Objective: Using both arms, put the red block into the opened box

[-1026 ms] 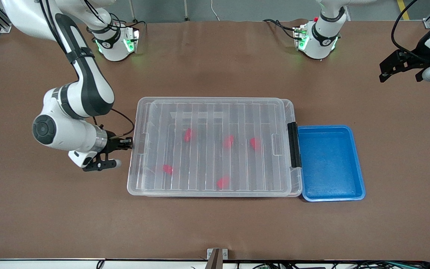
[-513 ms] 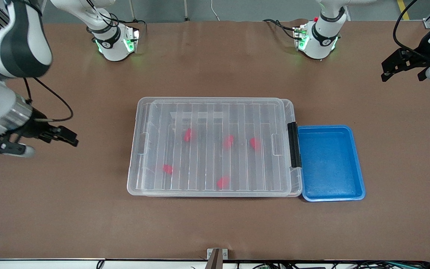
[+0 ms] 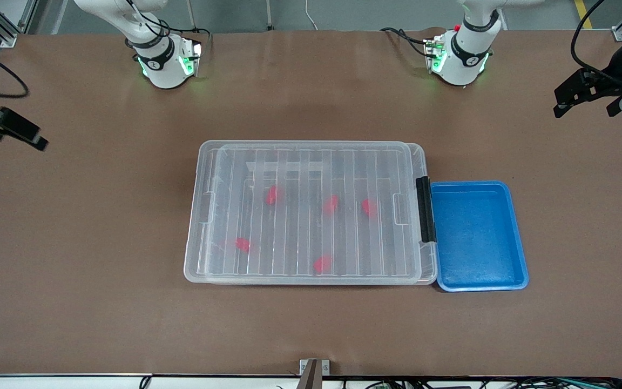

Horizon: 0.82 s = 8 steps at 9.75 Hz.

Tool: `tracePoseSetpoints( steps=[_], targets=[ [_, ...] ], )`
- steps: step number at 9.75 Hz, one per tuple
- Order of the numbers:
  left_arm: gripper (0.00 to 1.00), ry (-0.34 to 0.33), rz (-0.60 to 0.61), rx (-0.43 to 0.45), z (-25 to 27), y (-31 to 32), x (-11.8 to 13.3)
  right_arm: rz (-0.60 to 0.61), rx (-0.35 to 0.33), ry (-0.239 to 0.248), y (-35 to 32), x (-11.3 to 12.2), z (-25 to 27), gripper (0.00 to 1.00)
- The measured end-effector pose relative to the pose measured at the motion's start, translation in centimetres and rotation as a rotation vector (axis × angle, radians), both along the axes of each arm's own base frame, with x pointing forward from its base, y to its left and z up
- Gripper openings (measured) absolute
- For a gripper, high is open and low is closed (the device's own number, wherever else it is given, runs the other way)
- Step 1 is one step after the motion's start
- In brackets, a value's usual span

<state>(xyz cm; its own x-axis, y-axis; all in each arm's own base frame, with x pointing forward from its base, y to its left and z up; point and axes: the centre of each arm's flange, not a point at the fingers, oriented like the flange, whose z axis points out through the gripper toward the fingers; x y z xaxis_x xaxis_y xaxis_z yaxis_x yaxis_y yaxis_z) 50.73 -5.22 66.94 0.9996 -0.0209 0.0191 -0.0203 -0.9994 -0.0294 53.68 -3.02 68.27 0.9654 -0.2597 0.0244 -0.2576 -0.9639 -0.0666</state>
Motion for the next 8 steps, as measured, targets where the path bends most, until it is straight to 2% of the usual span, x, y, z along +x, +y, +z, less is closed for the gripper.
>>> tracePoseSetpoints(
  steps=[3,5,8],
  targets=[
    [1.0,0.005,0.0,0.0,-0.1,0.0,0.0,-0.005,-0.013,-0.005,-4.7,-1.0,0.6,1.0],
    [1.0,0.006,0.001,0.001,-0.1,0.0,0.0,-0.004,-0.045,0.005,-4.8,-1.0,0.6,1.0],
    [1.0,0.006,0.001,0.001,-0.1,0.0,0.0,-0.002,-0.045,0.011,-4.7,-1.0,0.4,1.0]
  ],
)
